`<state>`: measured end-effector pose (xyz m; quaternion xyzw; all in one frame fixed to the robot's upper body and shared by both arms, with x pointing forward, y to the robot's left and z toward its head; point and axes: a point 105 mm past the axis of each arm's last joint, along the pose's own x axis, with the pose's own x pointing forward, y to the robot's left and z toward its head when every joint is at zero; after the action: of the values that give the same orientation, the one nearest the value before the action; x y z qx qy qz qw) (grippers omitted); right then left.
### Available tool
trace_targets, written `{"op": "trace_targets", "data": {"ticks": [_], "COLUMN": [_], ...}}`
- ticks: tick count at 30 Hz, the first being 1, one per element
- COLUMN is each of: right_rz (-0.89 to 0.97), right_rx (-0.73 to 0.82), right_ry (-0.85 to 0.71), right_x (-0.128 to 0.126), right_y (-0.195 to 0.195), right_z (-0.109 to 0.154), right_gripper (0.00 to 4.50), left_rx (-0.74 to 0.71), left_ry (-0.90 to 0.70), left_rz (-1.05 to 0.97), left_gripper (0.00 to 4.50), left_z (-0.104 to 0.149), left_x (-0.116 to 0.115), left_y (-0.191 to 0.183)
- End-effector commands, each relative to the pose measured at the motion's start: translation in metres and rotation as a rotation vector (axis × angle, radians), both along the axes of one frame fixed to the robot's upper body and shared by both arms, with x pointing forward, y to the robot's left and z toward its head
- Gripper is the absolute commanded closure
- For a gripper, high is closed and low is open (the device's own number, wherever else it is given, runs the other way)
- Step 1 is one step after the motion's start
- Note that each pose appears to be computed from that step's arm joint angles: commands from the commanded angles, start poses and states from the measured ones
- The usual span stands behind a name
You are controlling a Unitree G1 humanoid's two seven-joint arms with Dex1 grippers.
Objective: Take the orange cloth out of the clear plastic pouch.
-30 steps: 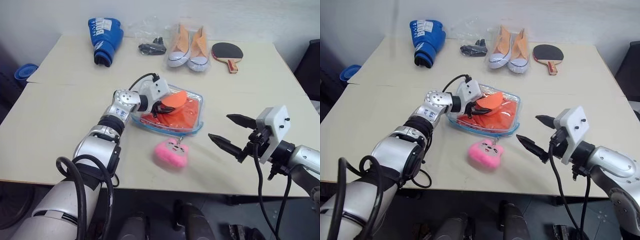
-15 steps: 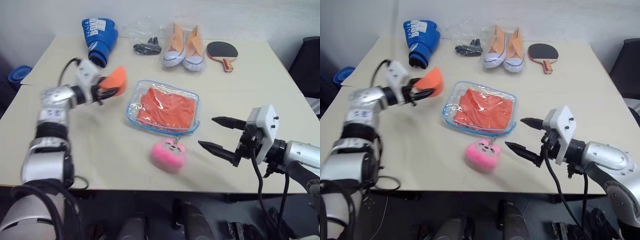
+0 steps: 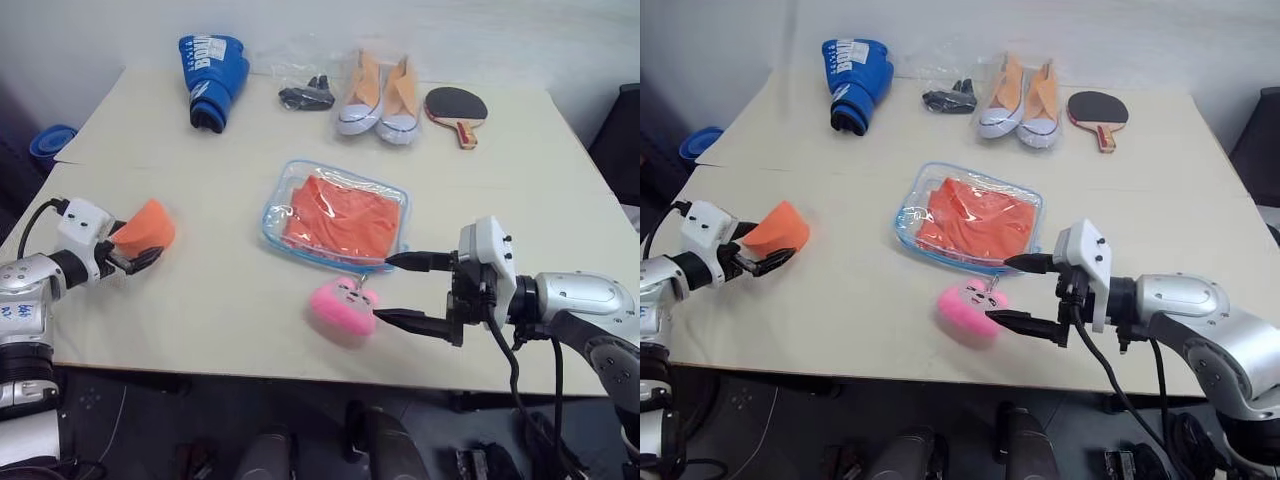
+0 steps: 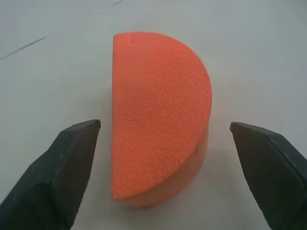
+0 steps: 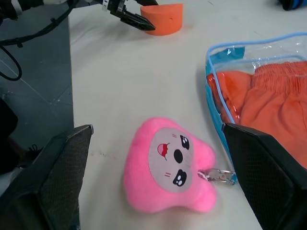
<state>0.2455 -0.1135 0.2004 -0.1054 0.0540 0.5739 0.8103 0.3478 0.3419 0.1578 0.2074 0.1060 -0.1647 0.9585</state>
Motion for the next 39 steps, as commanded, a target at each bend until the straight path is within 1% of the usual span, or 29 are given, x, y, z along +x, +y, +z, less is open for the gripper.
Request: {"op": "trace_targets", "data": {"ticks": [1,5,8,9,12,13,15,17,18,20,21,23,25,27,29,33,39], "right_rz": [0.019,0.009,-0.016,-0.019,-0.034,-0.039,-0.049,-0.059,-0.063,-0.077,-0.083,-0.098,-0.109,-0.125,-0.144,-0.180,-0.234], "right_rx": [0.005,-0.003,-0.013,-0.014,-0.021,-0.022,-0.027,-0.034,-0.035,-0.035,-0.034,-0.032,-0.034,-0.029,-0.023,-0.018,-0.014], "right_ry": [-0.045,-0.048,-0.049,-0.049,-0.045,-0.043,-0.042,-0.046,-0.048,-0.055,-0.058,-0.062,-0.065,-0.070,-0.074,-0.080,-0.086], "right_x": [-0.001,0.000,0.001,0.001,0.000,-0.001,-0.001,-0.002,-0.002,-0.002,-0.002,-0.003,-0.003,-0.006,-0.008,-0.012,-0.018], "right_y": [-0.001,-0.005,-0.010,-0.011,-0.015,-0.016,-0.018,-0.020,-0.021,-0.023,-0.024,-0.025,-0.026,-0.025,-0.024,-0.024,-0.027], "right_z": [0.008,0.007,0.005,0.005,0.003,0.002,0.002,0.001,0.002,0.004,0.004,0.005,0.005,0.004,0.003,0.002,0.001], "right_gripper": [0.00,0.00,0.00,0.00,0.00,0.00,0.00,0.00,0.00,0.00,0.00,0.00,0.00,0.00,0.00,0.00,0.00], "left_rx": [0.000,-0.025,-0.073,-0.080,-0.121,-0.111,-0.013,0.122,0.216,0.379,0.434,0.502,0.564,0.704,0.750,0.807,0.837], "left_ry": [-0.064,-0.065,-0.060,-0.058,-0.027,-0.018,0.009,0.035,0.045,0.032,0.012,-0.020,-0.028,-0.045,-0.053,-0.051,-0.086], "left_rz": [0.055,0.074,-0.005,-0.024,-0.154,-0.208,-0.347,-0.472,-0.531,-0.666,-0.722,-0.825,-0.891,-0.943,-0.994,-1.055,-1.027], "left_gripper": [0.01,0.01,0.01,0.01,0.01,0.01,0.01,0.01,0.01,0.01,0.01,0.01,0.01,0.01,0.01,0.01,0.01], "left_z": [0.024,0.040,0.062,0.065,0.091,0.099,0.108,0.105,0.099,0.088,0.086,0.083,0.079,0.068,0.059,0.046,0.038], "left_x": [-0.012,-0.030,-0.046,-0.049,-0.062,-0.065,-0.063,-0.056,-0.051,-0.035,-0.028,-0.013,-0.006,0.014,0.026,0.038,0.055], "left_y": [0.016,0.033,0.034,0.033,0.020,0.012,-0.015,-0.044,-0.056,-0.086,-0.100,-0.128,-0.141,-0.157,-0.173,-0.186,-0.201]}}
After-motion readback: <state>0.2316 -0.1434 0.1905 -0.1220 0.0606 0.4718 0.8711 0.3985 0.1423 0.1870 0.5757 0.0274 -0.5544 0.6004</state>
